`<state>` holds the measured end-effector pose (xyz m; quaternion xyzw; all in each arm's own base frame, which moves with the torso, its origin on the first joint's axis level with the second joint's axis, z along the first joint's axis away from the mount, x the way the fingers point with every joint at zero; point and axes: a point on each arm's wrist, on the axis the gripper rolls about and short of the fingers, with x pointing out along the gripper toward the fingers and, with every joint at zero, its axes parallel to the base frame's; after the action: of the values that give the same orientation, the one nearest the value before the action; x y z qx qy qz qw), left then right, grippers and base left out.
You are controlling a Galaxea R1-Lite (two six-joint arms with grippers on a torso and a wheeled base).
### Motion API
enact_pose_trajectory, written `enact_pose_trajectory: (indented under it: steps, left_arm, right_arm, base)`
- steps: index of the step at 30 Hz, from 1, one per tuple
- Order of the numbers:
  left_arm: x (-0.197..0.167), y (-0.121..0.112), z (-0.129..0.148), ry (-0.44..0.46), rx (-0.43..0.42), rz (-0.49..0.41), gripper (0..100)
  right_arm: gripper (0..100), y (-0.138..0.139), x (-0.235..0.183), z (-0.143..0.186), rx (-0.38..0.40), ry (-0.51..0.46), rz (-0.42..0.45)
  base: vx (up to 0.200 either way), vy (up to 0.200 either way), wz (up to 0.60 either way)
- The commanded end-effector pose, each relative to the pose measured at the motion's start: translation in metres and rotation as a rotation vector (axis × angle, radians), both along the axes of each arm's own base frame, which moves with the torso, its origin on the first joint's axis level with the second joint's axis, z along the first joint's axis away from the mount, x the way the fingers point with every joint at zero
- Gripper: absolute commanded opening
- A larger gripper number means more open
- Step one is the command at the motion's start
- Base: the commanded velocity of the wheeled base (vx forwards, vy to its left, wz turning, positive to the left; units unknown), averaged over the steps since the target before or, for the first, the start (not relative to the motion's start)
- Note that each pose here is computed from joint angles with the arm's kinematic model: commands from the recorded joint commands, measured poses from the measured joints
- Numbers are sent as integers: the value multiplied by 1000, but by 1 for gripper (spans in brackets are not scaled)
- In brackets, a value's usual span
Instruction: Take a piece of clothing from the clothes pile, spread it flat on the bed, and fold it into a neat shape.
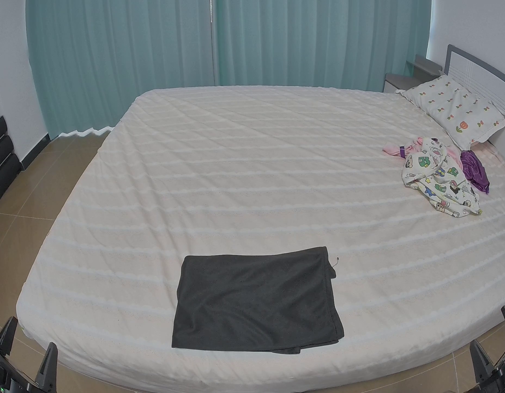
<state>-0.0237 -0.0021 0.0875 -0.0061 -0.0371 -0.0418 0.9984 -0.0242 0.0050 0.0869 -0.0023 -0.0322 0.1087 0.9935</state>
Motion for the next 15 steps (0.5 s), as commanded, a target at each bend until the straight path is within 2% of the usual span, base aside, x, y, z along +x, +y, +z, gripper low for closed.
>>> enact_pose_trajectory:
  steps: [1,2,5,7,8,10,12,13,15]
  left_arm:
    - [1,0,-8,33,62,15,100]
    - [1,0,-12,69,82,17,100]
    - [1,1,-13,79,31,28,100]
    - [1,2,-12,78,3,82,100]
    - [1,2,-12,78,3,82,100]
    - [1,2,-12,77,-9,92,100]
    - [1,2,-12,77,-9,92,100]
    - [1,2,-12,77,-8,92,100]
    - [1,2,-12,76,0,91,100]
  right_arm:
    - [100,1,1,-4,-6,-10,27]
    - [100,1,1,-4,-6,-10,27]
    - [100,0,1,-4,-10,-8,1]
    - [100,-2,1,-5,-19,9,-106]
    - [100,-2,1,-5,-19,9,-106]
    - [100,-4,-1,-6,-20,71,-200]
    - [100,-4,-1,-6,-20,71,-200]
    - [100,-5,-2,-5,-15,81,-241]
    - [100,-6,-2,-4,-20,84,-261]
  base:
    - [0,0,0]
    - [0,0,0]
    - [0,0,0]
    - [0,0,0]
    - [0,0,0]
    - [0,0,0]
    - [0,0,0]
    - [0,0,0]
    - [0,0,0]
